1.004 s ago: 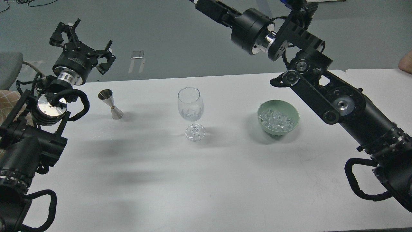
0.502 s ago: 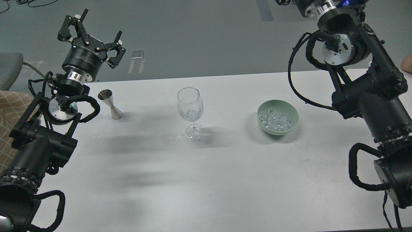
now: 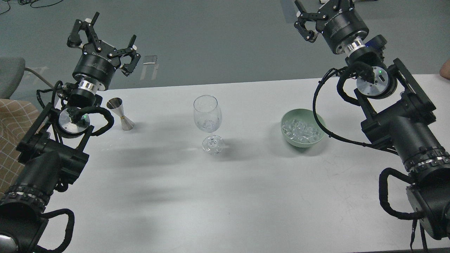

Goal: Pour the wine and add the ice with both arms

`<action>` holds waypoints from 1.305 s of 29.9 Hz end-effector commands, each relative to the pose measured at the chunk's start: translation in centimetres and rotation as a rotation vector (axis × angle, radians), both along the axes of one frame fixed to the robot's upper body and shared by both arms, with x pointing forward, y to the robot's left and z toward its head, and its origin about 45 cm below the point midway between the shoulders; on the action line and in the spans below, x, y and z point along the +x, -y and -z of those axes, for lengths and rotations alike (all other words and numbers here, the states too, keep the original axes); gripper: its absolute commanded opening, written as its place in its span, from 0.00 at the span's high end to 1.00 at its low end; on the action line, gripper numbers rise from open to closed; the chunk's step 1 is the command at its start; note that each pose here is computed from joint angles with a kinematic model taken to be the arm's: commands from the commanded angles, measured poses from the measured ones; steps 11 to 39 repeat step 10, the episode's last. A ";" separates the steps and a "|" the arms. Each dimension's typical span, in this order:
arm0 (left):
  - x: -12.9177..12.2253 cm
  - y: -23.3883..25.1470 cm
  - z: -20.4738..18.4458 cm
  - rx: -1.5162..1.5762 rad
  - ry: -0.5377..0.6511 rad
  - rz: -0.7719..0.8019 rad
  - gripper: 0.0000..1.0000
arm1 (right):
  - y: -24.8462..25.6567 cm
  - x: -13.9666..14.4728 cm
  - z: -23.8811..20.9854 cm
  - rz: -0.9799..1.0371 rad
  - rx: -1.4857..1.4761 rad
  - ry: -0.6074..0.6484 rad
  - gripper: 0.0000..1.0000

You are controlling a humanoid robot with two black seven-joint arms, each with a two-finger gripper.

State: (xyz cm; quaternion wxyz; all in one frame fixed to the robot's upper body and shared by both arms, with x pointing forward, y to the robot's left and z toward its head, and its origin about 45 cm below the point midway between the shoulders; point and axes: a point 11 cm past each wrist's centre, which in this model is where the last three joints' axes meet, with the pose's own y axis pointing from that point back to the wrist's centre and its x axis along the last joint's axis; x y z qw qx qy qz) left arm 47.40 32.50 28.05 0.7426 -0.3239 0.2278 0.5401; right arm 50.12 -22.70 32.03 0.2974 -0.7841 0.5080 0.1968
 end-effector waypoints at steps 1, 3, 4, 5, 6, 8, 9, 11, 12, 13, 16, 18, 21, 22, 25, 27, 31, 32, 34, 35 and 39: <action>0.0 0.2 0.1 -0.003 -0.002 0.005 0.02 | 0.8 0.1 0.1 0.025 0.028 -0.006 0.00; 0.0 0.3 0.1 -0.007 -0.002 0.005 0.02 | 1.5 0.1 -0.2 0.043 0.063 -0.001 0.00; 0.0 0.3 0.1 -0.007 -0.002 0.005 0.02 | 1.5 0.1 -0.2 0.043 0.063 -0.001 0.00; 0.1 0.5 0.0 -0.010 0.000 0.009 0.02 | 1.6 0.1 -0.2 0.046 0.067 0.000 0.00; 0.0 0.3 0.0 -0.008 0.000 0.007 0.02 | 1.6 0.1 -0.3 0.045 0.067 0.001 0.00; 0.0 0.3 0.0 -0.005 0.001 0.006 0.02 | 1.6 0.1 -0.3 0.045 0.067 0.001 0.00; 0.0 0.2 -0.1 -0.004 0.001 0.005 0.02 | 1.5 0.1 -0.3 0.044 0.068 0.001 0.00; 0.0 0.2 -0.1 -0.004 0.001 0.005 0.02 | 1.5 0.1 -0.3 0.044 0.068 0.001 0.00; 0.0 0.2 -0.1 -0.004 0.001 0.005 0.02 | 1.5 0.1 -0.3 0.044 0.068 0.001 0.00; 0.0 0.2 -0.1 -0.004 0.001 0.005 0.02 | 1.5 0.1 -0.3 0.044 0.068 0.001 0.00; 0.0 0.2 -0.1 -0.004 0.001 0.005 0.02 | 1.5 0.1 -0.3 0.044 0.068 0.001 0.00; 0.0 0.2 -0.1 -0.004 0.001 0.005 0.02 | 1.5 0.1 -0.3 0.044 0.068 0.001 0.00; 0.0 0.2 -0.1 -0.004 0.001 0.005 0.02 | 1.5 0.1 -0.3 0.044 0.068 0.001 0.00; 0.0 0.2 -0.1 -0.004 0.001 0.005 0.02 | 1.5 0.1 -0.3 0.044 0.068 0.001 0.00; 0.0 0.2 -0.1 -0.004 0.001 0.005 0.02 | 1.5 0.1 -0.3 0.044 0.068 0.001 0.00; 0.0 0.2 -0.1 -0.004 0.001 0.005 0.02 | 1.5 0.1 -0.3 0.044 0.068 0.001 0.00; 0.0 0.2 -0.1 -0.004 0.001 0.005 0.02 | 1.5 0.1 -0.3 0.044 0.068 0.001 0.00; 0.0 0.2 -0.1 -0.004 0.001 0.005 0.02 | 1.5 0.1 -0.3 0.044 0.068 0.001 0.00; 0.0 0.2 -0.1 -0.004 0.001 0.005 0.02 | 1.5 0.1 -0.3 0.044 0.068 0.001 0.00; 0.0 0.2 -0.1 -0.004 0.001 0.005 0.02 | 1.5 0.1 -0.3 0.044 0.068 0.001 0.00; 0.0 0.2 -0.1 -0.004 0.001 0.005 0.02 | 1.5 0.1 -0.3 0.044 0.068 0.001 0.00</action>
